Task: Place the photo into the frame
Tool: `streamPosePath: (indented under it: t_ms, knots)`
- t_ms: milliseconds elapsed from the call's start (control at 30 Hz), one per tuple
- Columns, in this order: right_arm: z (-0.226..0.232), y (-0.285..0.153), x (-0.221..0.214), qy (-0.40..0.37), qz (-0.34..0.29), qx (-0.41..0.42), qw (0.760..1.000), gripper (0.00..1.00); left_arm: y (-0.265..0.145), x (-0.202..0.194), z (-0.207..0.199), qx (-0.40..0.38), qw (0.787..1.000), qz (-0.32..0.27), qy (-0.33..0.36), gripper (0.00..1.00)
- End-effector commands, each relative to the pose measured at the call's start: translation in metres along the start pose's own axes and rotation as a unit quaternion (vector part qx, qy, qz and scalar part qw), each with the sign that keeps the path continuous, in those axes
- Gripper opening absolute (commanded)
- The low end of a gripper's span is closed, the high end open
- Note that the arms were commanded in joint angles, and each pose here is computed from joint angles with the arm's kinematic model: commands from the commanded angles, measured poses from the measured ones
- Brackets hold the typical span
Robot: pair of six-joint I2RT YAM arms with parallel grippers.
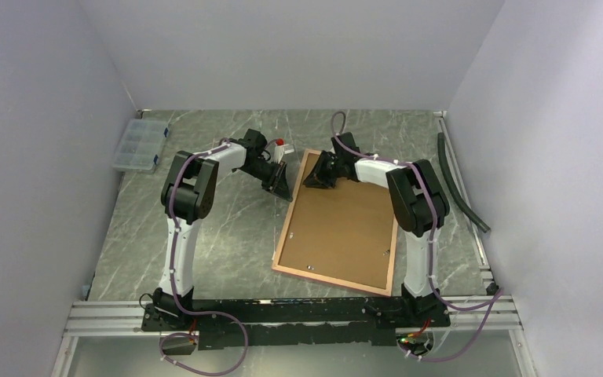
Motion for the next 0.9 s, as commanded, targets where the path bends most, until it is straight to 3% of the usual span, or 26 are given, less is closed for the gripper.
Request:
streamPosePath:
  t_ms: [0, 467, 667, 867]
  knots:
    - [-0.011, 0.011, 0.008, -0.005, -0.015, -0.024, 1.0, 0.19, 0.01, -0.01, 0.005, 0.006, 1.0, 0.022, -0.001, 0.17]
    - [0.001, 0.022, 0.007, 0.002, -0.012, 0.016, 1.0, 0.17, 0.014, -0.014, 0.005, 0.003, 1.0, 0.03, -0.004, 0.1]
    - [0.02, -0.007, 0.01, -0.002, -0.011, 0.066, 0.998, 0.18, 0.013, -0.015, 0.004, 0.005, 0.999, 0.031, -0.004, 0.08]
    - [0.003, -0.026, 0.01, 0.011, -0.012, 0.069, 0.997, 0.2, 0.012, -0.016, 0.005, 0.009, 0.999, 0.033, -0.001, 0.06]
Point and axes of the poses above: each gripper's point midway between its finger pads, its own y axis out along the fingers, its own z axis along the line the jaws close on, x = y × z, the point moved 1 cm from there along -y, back along the fingers, and after that the axes turned 9 degrees about -y, right-handed, at the moved point
